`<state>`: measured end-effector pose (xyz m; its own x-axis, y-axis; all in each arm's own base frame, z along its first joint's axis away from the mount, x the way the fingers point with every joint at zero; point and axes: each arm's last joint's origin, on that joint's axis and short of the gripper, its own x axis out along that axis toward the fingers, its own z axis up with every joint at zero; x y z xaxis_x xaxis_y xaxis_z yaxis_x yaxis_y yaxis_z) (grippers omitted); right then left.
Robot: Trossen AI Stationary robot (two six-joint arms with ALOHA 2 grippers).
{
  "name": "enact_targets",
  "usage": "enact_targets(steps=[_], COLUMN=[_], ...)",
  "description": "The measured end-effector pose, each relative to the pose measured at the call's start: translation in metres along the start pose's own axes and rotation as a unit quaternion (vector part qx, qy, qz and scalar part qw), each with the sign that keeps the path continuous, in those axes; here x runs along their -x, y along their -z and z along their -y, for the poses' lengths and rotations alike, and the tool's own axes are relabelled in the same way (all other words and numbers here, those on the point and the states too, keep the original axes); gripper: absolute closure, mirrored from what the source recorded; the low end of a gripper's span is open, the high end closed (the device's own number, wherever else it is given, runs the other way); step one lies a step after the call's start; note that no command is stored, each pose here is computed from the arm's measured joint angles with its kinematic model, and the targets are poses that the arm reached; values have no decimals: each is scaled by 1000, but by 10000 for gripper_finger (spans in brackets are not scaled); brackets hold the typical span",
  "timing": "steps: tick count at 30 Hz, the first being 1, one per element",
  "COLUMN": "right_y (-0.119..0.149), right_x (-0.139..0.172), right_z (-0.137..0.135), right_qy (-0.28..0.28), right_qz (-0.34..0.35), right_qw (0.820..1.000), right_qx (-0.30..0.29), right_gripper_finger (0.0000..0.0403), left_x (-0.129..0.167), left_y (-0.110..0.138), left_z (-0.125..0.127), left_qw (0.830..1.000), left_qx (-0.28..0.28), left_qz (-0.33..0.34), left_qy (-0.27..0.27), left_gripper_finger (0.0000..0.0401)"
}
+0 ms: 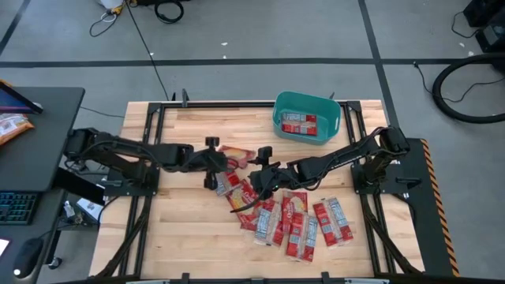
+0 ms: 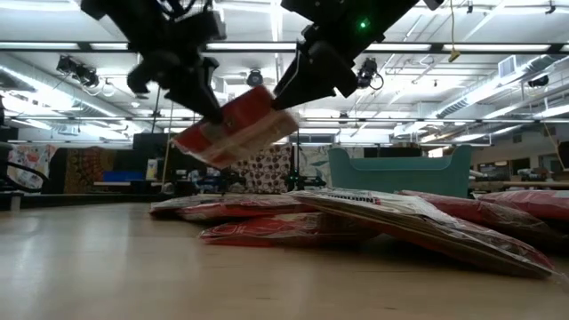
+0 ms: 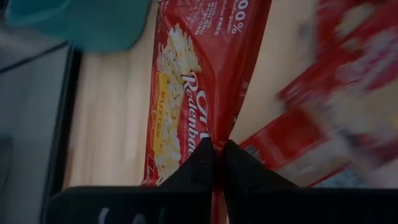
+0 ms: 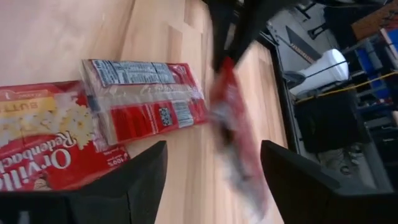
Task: Sort popcorn bags into baskets
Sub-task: Put the red popcorn bag into the green bin
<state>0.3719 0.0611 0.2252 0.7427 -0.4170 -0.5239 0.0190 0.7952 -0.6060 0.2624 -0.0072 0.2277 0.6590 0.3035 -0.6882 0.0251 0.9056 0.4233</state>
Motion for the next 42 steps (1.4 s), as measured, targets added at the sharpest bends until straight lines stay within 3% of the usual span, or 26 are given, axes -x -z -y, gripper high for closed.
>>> enact_targets(steps=[5, 15, 22, 30, 42], right_y=[1, 1, 6, 6, 3], right_x=[0, 0, 0, 11, 51], right_z=[1, 0, 0, 9, 36], right_qy=[15, 6, 12, 30, 96], right_qz=[-7, -6, -30, -61, -68], right_qw=[1000, 1000, 999, 998, 993], right_qx=[4, 1, 15, 0, -13], right_gripper_finger=[180, 299, 361, 364, 363], left_x=[5, 7, 15, 46, 57], left_y=[-12, -15, -17, -16, 28], left_z=[10, 12, 9, -6, 9], left_qw=[998, 997, 997, 991, 981], left_qx=[-22, -25, -13, 47, 125], left_qz=[52, 65, 67, 108, 143], left_qy=[21, 21, -32, -55, -25], left_gripper_finger=[378, 371, 295, 218, 214])
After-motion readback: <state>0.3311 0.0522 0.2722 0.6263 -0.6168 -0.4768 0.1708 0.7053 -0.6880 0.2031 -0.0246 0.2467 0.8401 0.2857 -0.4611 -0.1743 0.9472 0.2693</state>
